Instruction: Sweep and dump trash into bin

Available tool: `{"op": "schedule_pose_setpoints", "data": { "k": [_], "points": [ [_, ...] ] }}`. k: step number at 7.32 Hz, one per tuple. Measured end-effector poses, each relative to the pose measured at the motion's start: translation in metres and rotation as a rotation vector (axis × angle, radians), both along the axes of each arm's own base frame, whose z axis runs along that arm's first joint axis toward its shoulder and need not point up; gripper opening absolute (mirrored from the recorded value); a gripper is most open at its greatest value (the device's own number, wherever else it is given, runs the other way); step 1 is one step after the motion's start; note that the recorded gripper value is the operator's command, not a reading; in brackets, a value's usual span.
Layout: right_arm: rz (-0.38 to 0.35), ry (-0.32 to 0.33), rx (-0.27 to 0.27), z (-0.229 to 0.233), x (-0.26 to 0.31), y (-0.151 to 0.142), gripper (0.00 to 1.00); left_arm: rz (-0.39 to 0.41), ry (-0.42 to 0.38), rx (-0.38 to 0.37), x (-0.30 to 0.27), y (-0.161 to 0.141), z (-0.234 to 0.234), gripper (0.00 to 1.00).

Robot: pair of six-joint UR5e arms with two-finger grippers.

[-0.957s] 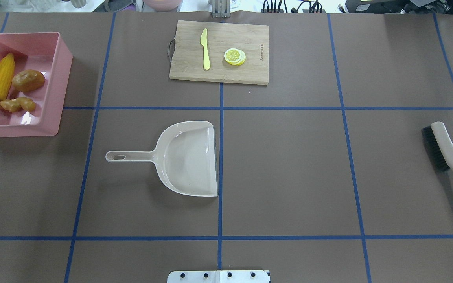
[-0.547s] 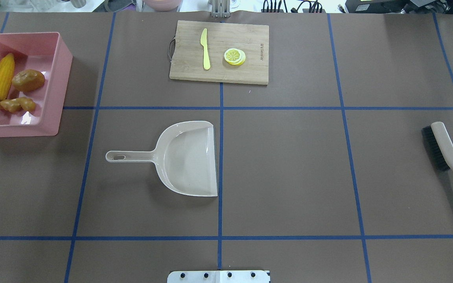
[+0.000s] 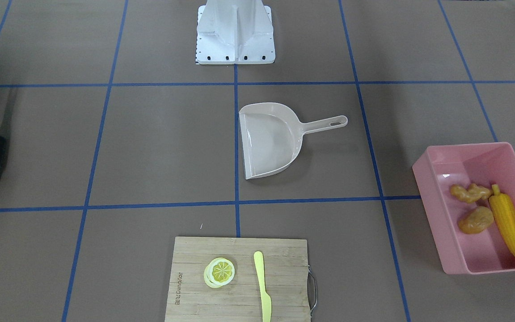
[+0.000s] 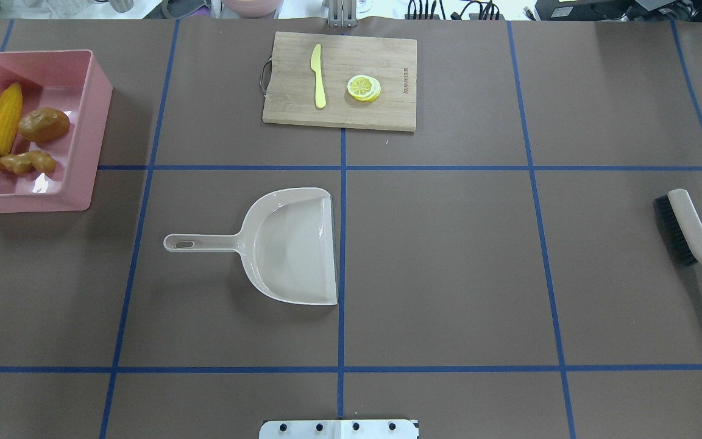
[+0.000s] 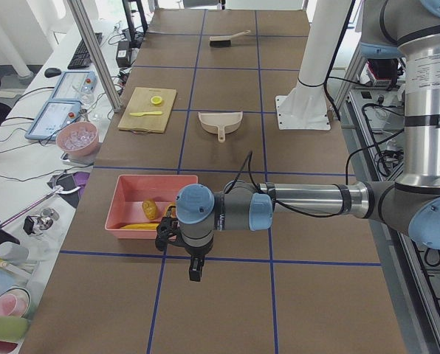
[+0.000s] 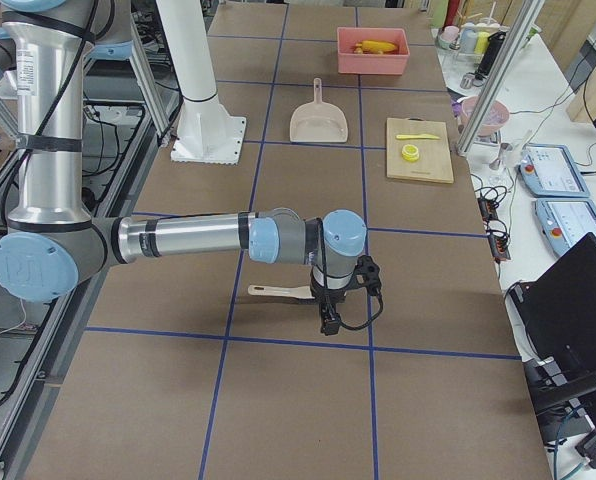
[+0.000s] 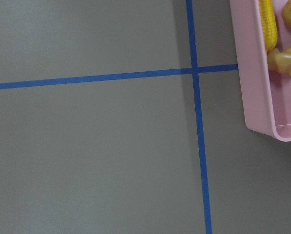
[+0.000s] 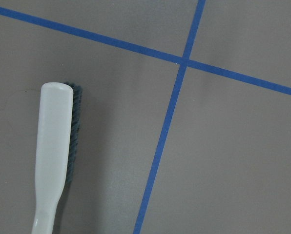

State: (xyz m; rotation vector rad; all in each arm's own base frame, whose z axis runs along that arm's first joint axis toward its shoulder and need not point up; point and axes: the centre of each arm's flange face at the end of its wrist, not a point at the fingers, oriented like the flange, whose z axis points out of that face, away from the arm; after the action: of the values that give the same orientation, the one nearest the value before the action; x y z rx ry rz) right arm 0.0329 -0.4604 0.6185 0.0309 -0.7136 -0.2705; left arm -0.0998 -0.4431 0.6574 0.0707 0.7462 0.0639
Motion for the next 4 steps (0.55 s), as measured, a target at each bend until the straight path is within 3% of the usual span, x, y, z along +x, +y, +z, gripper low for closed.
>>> {"op": "schedule_pose_setpoints", "data": {
  "k": [4],
  "points": [
    [-0.009,0.01,0.019,-0.0054,-0.0036,-0.0068,1.0,0.0,0.008,-0.004,0.0012,0.0018,0.0008,0.98]
  ]
}}
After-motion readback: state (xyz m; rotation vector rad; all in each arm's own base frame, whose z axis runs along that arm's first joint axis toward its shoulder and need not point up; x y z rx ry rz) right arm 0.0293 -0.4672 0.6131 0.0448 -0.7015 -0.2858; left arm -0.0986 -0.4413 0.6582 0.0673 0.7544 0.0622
